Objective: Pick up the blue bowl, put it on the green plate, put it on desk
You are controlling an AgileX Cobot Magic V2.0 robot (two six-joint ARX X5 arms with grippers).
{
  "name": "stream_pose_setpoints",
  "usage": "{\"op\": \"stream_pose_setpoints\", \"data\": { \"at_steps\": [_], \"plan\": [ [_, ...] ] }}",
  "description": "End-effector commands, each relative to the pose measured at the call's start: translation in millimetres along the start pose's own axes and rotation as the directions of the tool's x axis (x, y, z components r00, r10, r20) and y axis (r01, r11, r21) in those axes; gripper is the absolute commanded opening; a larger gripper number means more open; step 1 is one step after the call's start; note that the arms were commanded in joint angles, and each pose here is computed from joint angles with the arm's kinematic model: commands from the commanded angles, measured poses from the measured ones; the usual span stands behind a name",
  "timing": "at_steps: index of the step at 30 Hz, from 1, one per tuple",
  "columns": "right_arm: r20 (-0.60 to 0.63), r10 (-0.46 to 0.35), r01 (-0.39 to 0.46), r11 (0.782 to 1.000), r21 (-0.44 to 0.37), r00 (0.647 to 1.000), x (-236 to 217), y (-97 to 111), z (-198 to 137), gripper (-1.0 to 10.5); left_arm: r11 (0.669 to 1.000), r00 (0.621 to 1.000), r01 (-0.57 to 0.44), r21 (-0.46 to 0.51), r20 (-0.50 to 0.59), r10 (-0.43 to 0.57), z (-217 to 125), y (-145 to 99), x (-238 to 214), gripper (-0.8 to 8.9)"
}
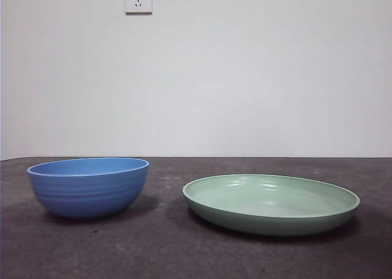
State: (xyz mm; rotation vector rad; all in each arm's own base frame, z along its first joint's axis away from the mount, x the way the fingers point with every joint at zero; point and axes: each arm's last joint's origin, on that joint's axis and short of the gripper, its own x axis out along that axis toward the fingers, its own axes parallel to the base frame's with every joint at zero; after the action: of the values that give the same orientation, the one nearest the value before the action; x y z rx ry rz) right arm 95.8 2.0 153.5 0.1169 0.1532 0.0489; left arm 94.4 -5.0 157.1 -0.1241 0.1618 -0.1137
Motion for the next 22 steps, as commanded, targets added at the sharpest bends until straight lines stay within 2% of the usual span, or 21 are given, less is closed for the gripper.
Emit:
{"op": "stream_pose_setpoints", "data": {
  "at_steps": [1,7,11,13,22],
  "plan": [
    [0.010,-0.001,0.001,1.000,0.017,1.000,0,0,0,0.4,1.000,0.999,-0.008,-0.007,-0.041,0.008,-6,1,1,0.06],
    [0.025,0.013,-0.014,0.999,0.048,1.000,0,0,1,0.4,1.000,0.999,-0.007,-0.013,-0.035,0.007,-4,0,0,0.07],
    [0.024,0.059,-0.061,0.996,0.070,0.998,0,2,2,0.4,0.997,1.000,-0.004,-0.081,-0.007,0.003,9,-2,-5,0.07],
    [0.023,0.093,-0.095,0.989,0.111,0.995,-1,3,4,0.1,0.994,1.000,0.000,-0.110,0.004,0.001,19,-3,-9,0.08],
    [0.088,0.109,-0.130,0.948,0.290,0.990,-15,9,43,0.1,0.983,0.999,0.015,-0.184,0.048,-0.006,72,-11,-24,0.09]
  ]
}}
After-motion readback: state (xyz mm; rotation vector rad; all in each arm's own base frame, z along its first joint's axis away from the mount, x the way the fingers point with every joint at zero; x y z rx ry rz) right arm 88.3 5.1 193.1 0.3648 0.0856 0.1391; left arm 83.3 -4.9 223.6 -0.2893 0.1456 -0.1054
